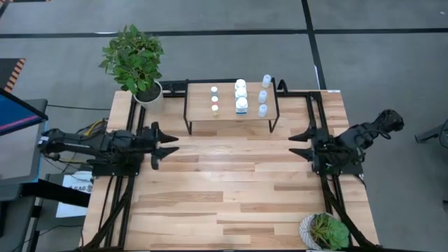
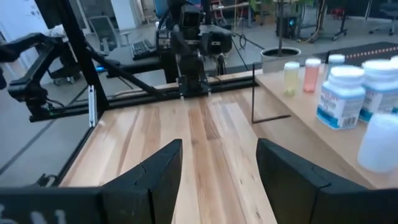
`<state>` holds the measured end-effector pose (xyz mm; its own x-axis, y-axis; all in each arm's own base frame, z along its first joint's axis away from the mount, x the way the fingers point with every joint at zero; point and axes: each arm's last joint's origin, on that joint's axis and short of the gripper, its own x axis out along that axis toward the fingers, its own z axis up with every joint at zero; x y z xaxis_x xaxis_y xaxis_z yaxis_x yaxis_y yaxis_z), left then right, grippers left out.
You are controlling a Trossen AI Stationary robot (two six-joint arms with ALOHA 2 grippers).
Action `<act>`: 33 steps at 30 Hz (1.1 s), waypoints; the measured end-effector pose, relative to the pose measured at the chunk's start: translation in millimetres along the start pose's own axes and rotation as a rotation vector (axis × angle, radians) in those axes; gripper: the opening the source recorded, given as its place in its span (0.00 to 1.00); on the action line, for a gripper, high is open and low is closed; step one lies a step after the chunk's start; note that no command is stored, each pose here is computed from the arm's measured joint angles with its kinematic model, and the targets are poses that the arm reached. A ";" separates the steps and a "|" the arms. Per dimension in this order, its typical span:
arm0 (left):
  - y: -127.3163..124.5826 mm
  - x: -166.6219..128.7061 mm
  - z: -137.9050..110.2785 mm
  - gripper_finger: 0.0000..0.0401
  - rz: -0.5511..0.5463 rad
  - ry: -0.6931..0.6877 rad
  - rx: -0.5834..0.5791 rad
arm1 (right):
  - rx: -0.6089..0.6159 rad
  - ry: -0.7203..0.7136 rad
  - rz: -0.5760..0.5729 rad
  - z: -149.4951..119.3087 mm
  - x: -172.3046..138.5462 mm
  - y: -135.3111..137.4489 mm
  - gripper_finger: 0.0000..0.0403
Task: Pick and place medicine bottles onto shelf by color
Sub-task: Return to Home Position
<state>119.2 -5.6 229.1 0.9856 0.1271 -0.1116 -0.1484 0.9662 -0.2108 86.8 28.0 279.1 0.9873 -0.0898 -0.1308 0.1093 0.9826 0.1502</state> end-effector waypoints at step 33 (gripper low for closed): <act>11.8 -12.4 -45.9 0.44 -0.137 -0.253 0.021 | -0.046 -0.071 0.053 -73.4 -0.8 -17.7 0.56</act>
<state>101.5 -6.1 183.5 0.9856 0.0448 0.1629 -0.0138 0.9823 -0.1866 75.6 22.5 204.6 0.9974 -0.0476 -0.0542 0.0534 0.9925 0.1098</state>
